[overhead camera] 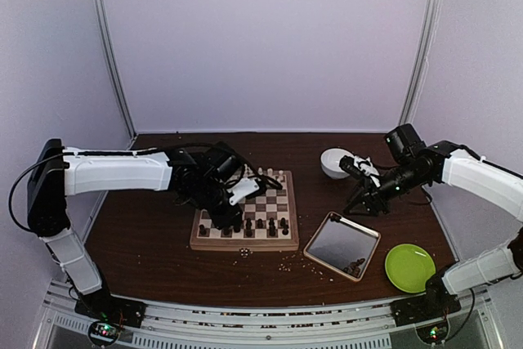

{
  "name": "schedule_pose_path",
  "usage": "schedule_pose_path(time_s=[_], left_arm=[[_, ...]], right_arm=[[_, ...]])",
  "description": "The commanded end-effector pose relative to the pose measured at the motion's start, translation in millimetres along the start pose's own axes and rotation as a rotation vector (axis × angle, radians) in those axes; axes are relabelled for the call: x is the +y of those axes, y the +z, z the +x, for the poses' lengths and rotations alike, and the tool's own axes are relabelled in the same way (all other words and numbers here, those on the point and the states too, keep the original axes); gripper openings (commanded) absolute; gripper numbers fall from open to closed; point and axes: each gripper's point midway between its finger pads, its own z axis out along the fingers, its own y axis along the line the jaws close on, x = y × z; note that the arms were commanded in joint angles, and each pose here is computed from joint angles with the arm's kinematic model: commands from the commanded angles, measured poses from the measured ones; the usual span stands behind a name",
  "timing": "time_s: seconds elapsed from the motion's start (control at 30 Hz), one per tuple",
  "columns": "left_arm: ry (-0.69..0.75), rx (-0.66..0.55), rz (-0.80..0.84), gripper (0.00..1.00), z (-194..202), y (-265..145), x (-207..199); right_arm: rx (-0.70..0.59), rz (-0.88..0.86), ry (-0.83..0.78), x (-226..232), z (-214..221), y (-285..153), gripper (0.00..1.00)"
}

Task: Set up the chess pieces on the board
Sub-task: Place the queen at e8.

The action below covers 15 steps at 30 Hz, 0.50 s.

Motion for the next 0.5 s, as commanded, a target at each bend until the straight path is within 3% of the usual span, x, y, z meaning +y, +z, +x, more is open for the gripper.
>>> schedule_pose_path(time_s=[0.0, 0.47], left_arm=[[-0.005, -0.031, 0.025, 0.1, -8.4, 7.6, -1.8], [0.0, 0.001, 0.017, 0.1, -1.4, 20.2, -0.1]], right_arm=[[0.018, -0.009, 0.01, -0.8, 6.2, 2.2, 0.4], [0.027, -0.019, 0.015, -1.3, 8.2, 4.4, 0.4]])
